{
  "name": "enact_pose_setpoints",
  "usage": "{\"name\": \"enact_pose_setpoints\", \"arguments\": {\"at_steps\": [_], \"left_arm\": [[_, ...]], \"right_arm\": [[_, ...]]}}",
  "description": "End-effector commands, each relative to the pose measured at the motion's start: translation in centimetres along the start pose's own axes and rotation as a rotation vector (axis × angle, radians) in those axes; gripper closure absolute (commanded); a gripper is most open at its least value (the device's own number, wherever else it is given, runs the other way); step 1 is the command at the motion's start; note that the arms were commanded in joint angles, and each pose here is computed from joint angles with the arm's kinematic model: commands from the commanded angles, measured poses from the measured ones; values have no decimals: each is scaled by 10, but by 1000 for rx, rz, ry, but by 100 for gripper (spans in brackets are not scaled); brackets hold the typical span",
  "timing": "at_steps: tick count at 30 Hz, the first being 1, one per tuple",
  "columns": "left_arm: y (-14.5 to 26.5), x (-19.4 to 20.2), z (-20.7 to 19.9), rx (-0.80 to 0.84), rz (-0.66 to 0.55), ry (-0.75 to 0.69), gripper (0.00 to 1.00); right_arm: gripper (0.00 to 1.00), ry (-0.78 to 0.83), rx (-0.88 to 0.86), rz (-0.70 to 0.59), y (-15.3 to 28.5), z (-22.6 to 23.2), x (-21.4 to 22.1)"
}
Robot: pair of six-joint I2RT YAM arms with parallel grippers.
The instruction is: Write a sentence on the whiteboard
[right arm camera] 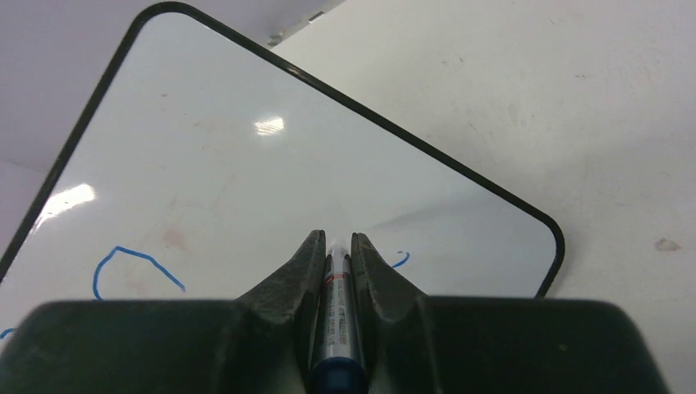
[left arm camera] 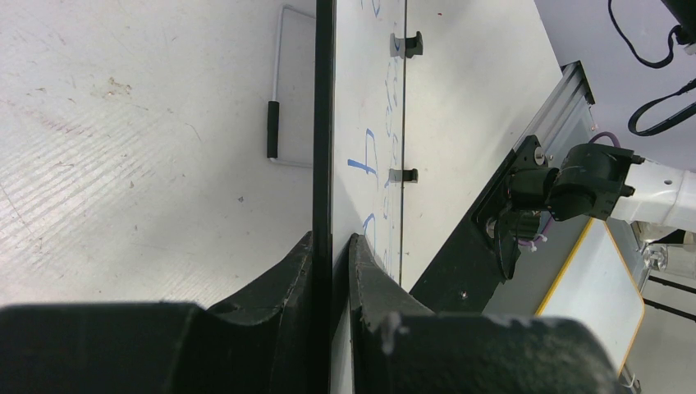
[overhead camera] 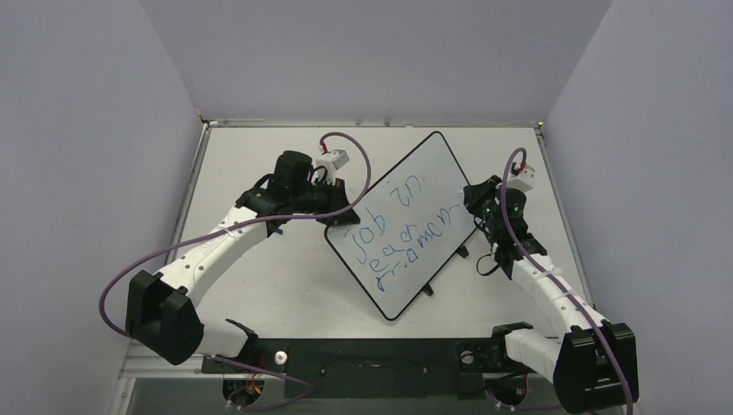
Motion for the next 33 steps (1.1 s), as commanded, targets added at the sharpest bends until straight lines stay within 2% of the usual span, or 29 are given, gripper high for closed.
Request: {"name": "enact_pose_setpoints", "arguments": {"at_steps": [1, 11, 33], "left_arm": [[1, 6, 12, -107, 4, -89, 100], [1, 6, 11, -109, 5, -90, 100], [4, 7, 9, -105, -1, -92, 100]], "right_arm": [[100, -31, -116, -64, 0, 21, -21], [100, -50, -136, -38, -15, 29, -18], [100, 6, -4, 116, -5, -4, 31]]}}
Point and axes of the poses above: each gripper's point midway between its finger pads, its own y axis back along the fingers, its own z axis along the line the jaws close on, x = y × z, the point moved 10 cm from there along y, back along the fingers, and after that the axes turned 7 degrees about y, right-handed, at the moved point
